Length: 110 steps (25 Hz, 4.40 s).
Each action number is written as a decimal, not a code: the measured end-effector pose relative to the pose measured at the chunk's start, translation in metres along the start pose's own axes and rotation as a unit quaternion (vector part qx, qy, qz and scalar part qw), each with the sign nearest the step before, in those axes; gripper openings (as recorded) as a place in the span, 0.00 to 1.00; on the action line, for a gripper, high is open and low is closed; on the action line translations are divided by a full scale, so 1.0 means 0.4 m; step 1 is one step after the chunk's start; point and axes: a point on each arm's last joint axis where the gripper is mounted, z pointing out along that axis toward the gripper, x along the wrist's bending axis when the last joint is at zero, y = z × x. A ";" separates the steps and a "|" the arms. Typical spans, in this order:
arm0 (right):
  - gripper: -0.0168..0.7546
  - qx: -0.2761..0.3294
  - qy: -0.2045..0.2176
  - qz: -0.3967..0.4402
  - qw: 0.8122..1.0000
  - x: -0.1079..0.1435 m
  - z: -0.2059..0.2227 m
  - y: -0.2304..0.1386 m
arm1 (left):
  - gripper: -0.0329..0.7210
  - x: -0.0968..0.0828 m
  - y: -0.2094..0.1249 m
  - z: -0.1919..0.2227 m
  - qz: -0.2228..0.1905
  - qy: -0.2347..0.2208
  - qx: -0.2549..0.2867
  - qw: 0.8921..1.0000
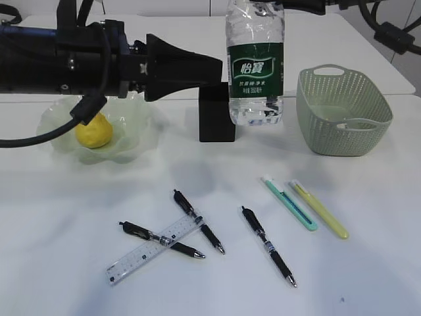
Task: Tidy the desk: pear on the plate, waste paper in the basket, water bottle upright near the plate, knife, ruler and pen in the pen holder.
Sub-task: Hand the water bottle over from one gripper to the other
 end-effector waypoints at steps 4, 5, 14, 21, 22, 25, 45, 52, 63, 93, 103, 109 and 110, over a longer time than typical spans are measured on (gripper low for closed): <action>0.29 0.000 0.000 -0.002 1.000 0.000 0.000 0.000 | 0.88 0.003 0.033 0.005 0.018 0.009 -0.012 1.000; 0.29 0.000 0.000 -0.003 1.000 0.000 0.000 0.000 | 0.88 0.006 0.041 0.007 0.021 0.008 -0.015 1.000; 0.29 -0.007 0.001 -0.014 1.000 0.004 -0.002 0.013 | 0.88 0.042 0.050 0.054 0.017 -0.028 -0.017 0.999; 0.29 -0.010 0.002 -0.019 1.000 0.007 -0.002 0.017 | 0.88 0.038 0.061 0.106 0.027 -0.069 -0.015 0.997; 0.29 -0.010 0.002 -0.019 1.000 0.007 -0.002 0.017 | 0.88 0.039 0.059 0.112 0.026 -0.070 -0.014 0.997; 0.29 -0.009 0.004 -0.019 1.000 0.007 -0.002 0.017 | 0.88 0.040 0.056 0.126 0.026 -0.075 -0.011 0.997; 0.29 -0.005 0.022 -0.032 0.999 0.029 0.026 0.016 | 0.88 0.047 0.080 0.161 0.018 -0.101 -0.017 0.995; 0.29 -0.008 0.023 -0.032 0.999 0.029 0.026 0.017 | 0.71 0.047 0.080 0.161 0.016 -0.101 -0.017 0.995; 0.29 -0.005 0.022 -0.034 0.999 0.029 0.026 0.016 | 0.66 0.048 0.080 0.161 0.016 -0.099 -0.016 0.995; 0.58 -0.008 0.019 -0.026 0.999 0.029 0.025 0.021 | 0.57 0.068 0.081 0.146 0.024 -0.085 -0.011 0.996; 0.64 0.003 0.018 -0.008 1.000 0.038 0.021 0.021 | 0.57 0.116 0.098 0.100 0.034 -0.037 -0.014 0.999; 0.66 0.102 -0.028 0.010 0.994 0.020 0.015 -0.023 | 0.57 0.124 0.127 0.042 0.067 -0.015 -0.008 0.998; 0.66 0.119 -0.038 0.014 0.992 0.019 0.012 -0.029 | 0.57 0.124 0.133 0.032 0.072 -0.011 -0.007 0.997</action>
